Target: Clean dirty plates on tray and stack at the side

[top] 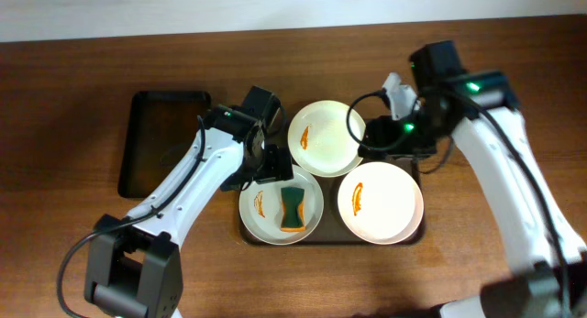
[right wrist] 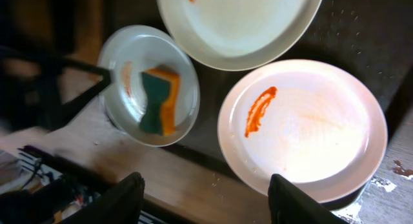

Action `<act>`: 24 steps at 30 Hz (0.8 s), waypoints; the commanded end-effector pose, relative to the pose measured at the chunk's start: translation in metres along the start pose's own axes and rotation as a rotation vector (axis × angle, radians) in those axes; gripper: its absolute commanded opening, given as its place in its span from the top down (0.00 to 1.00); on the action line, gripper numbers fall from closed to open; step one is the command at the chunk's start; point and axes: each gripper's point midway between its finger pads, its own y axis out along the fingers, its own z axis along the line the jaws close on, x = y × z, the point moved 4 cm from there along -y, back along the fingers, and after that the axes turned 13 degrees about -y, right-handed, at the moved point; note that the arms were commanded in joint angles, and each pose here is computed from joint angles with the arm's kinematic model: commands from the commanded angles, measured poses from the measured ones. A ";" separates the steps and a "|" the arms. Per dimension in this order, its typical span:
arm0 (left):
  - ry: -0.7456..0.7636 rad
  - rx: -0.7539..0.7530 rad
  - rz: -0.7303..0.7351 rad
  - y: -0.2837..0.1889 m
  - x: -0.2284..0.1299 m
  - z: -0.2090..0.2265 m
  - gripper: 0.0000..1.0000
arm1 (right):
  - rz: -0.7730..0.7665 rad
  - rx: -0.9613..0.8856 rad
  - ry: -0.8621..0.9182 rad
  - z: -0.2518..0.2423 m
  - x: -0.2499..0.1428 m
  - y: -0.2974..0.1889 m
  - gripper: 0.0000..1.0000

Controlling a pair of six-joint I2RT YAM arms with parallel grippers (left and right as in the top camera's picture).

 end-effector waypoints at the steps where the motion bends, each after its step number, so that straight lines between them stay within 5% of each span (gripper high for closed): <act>1: 0.009 -0.010 -0.016 -0.006 0.003 0.000 0.00 | 0.095 0.016 -0.001 -0.005 0.001 0.047 0.32; 9: 0.009 -0.010 -0.016 -0.006 0.003 0.000 0.00 | 0.085 0.027 0.031 0.015 -0.019 0.134 0.36; 14: 0.009 -0.010 -0.016 -0.006 0.003 0.000 0.00 | 0.074 0.035 -0.004 0.023 -0.021 0.146 0.66; 24: 0.009 -0.010 -0.016 -0.006 0.003 0.000 0.00 | 0.028 -0.004 0.014 0.021 -0.032 0.179 0.66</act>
